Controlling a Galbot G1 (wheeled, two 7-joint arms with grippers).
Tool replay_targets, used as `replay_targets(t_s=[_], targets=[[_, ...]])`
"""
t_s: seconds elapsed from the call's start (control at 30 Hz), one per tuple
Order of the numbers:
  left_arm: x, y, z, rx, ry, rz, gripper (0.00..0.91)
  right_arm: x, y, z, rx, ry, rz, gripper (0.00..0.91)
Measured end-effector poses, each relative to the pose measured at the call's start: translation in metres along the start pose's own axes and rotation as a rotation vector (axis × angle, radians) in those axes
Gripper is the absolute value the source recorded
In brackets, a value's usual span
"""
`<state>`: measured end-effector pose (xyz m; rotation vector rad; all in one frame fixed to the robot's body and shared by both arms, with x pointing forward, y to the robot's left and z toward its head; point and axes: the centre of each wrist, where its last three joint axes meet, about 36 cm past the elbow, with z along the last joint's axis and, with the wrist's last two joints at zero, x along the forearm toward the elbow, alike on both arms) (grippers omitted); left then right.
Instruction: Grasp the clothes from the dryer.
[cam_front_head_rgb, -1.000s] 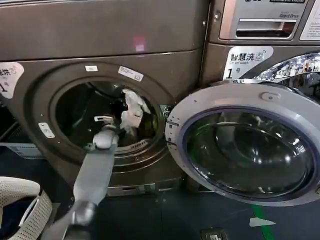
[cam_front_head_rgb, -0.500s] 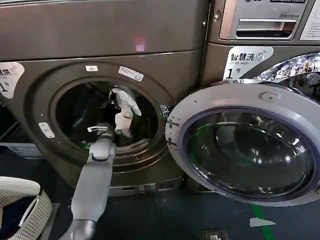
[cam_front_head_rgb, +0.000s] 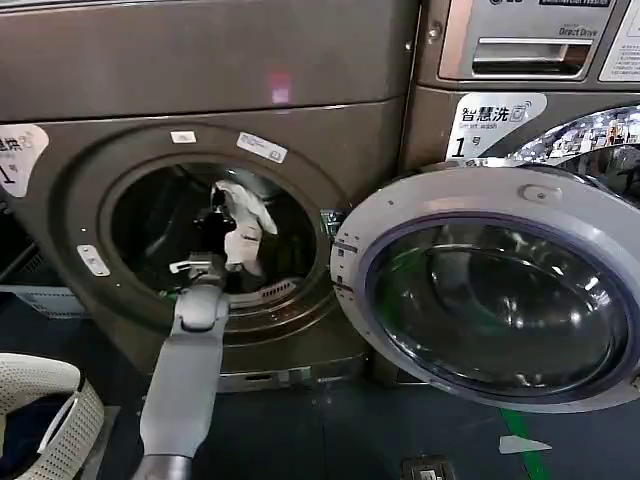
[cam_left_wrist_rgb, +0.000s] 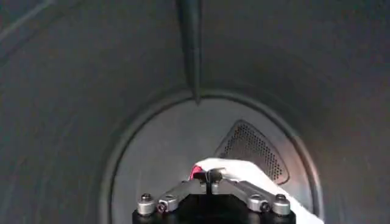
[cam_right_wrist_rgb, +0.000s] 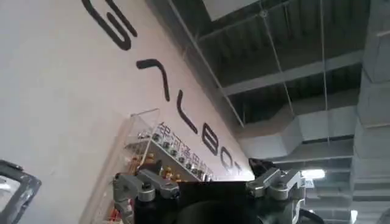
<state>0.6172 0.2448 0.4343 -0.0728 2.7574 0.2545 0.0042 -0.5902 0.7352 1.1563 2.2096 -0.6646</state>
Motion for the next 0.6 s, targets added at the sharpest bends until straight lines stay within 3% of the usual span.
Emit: replay_targets(t_s=[0.6], targets=[[0.012, -0.002, 0.001, -0.007, 0.035, -0.005, 0.0, 0.003, 0.002, -0.005, 0.008, 0.001, -0.018, 0.907]])
